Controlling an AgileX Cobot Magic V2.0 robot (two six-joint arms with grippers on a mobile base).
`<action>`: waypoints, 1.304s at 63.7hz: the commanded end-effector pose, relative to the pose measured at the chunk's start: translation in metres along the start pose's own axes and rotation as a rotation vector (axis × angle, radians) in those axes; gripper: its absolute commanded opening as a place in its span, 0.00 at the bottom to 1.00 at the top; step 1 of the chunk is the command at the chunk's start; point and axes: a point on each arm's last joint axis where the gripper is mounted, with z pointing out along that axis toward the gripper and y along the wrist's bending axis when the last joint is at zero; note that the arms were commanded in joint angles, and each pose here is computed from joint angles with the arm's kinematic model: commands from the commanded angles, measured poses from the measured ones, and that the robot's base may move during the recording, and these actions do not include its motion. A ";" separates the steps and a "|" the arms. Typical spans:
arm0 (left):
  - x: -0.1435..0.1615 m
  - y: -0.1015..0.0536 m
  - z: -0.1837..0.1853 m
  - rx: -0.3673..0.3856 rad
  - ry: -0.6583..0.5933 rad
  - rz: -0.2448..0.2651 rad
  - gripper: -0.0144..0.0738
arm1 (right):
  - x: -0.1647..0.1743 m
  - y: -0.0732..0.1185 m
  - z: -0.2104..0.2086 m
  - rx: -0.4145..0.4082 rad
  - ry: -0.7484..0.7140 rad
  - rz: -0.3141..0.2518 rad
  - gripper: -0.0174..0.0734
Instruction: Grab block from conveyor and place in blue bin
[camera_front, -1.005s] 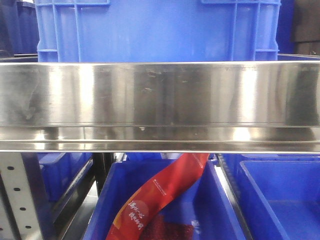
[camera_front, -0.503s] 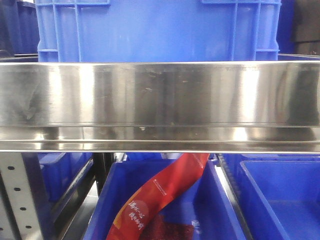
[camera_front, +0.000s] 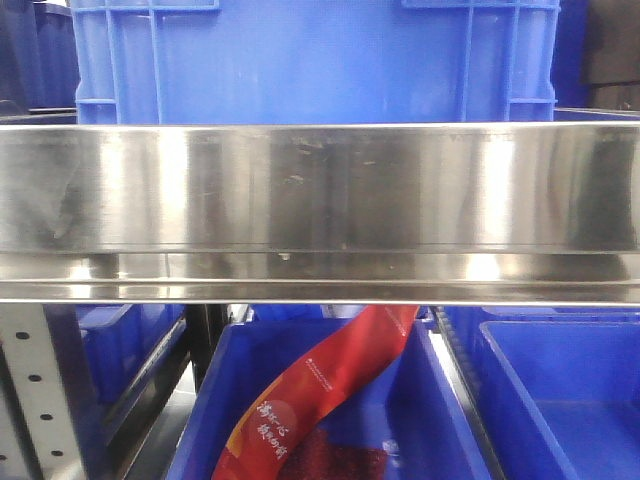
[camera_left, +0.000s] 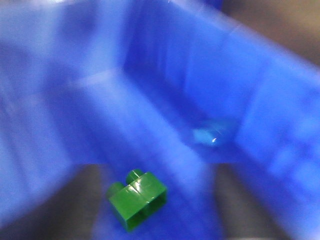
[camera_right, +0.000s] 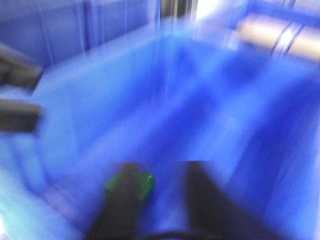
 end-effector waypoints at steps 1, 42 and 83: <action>-0.004 -0.004 -0.031 -0.006 -0.016 0.014 0.11 | -0.003 0.000 -0.026 0.012 -0.057 -0.007 0.01; 0.159 -0.019 -0.136 -0.088 -0.327 0.009 0.04 | 0.165 0.009 -0.131 0.059 -0.203 -0.008 0.01; 0.238 -0.016 -0.122 -0.119 -0.363 -0.003 0.04 | 0.212 0.007 -0.133 0.083 -0.286 -0.006 0.01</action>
